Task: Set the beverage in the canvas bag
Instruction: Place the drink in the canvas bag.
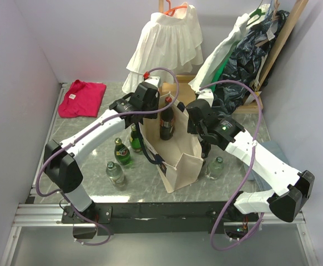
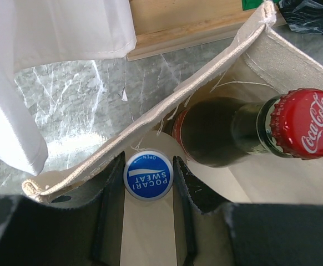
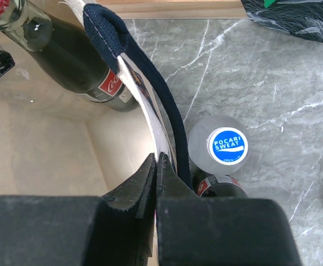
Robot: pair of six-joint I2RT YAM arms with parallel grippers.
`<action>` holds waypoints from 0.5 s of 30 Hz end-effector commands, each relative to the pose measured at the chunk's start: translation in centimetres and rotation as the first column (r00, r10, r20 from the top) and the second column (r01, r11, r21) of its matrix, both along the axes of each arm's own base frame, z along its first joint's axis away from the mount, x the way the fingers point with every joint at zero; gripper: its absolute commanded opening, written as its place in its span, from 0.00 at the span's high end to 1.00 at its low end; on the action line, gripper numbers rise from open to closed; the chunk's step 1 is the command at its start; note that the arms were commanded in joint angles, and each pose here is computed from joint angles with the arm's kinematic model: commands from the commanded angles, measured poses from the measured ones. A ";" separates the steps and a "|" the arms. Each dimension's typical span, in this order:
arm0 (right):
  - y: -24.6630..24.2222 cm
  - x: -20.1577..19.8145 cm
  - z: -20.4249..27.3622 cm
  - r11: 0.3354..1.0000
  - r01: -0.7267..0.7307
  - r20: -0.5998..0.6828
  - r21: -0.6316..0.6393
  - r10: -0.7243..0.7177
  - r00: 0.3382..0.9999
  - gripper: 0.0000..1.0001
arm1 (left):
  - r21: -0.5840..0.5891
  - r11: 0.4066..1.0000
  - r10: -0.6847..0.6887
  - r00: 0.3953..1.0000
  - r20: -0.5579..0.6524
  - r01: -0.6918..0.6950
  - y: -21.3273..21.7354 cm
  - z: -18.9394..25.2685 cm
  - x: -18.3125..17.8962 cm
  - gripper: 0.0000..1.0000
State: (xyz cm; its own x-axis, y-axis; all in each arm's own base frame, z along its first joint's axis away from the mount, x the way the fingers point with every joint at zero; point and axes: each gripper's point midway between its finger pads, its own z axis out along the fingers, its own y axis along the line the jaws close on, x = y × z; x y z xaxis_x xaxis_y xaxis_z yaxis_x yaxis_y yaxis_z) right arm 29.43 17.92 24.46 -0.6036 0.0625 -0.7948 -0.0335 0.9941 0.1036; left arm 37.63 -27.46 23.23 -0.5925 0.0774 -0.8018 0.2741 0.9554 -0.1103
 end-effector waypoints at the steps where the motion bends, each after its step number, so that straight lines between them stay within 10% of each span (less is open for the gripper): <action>1: -0.2 -0.3 0.9 1.000 -0.003 0.029 0.017 0.003 1.000 1.00 | -0.142 0.990 0.024 0.993 0.115 -0.007 -1.5 4.4 1.2 0.99; 15: 0.1 0.0 0.8 1.000 -0.001 0.024 0.023 0.000 1.000 1.00 | -0.078 0.997 0.030 0.997 0.073 -0.024 -0.9 1.6 0.9 0.99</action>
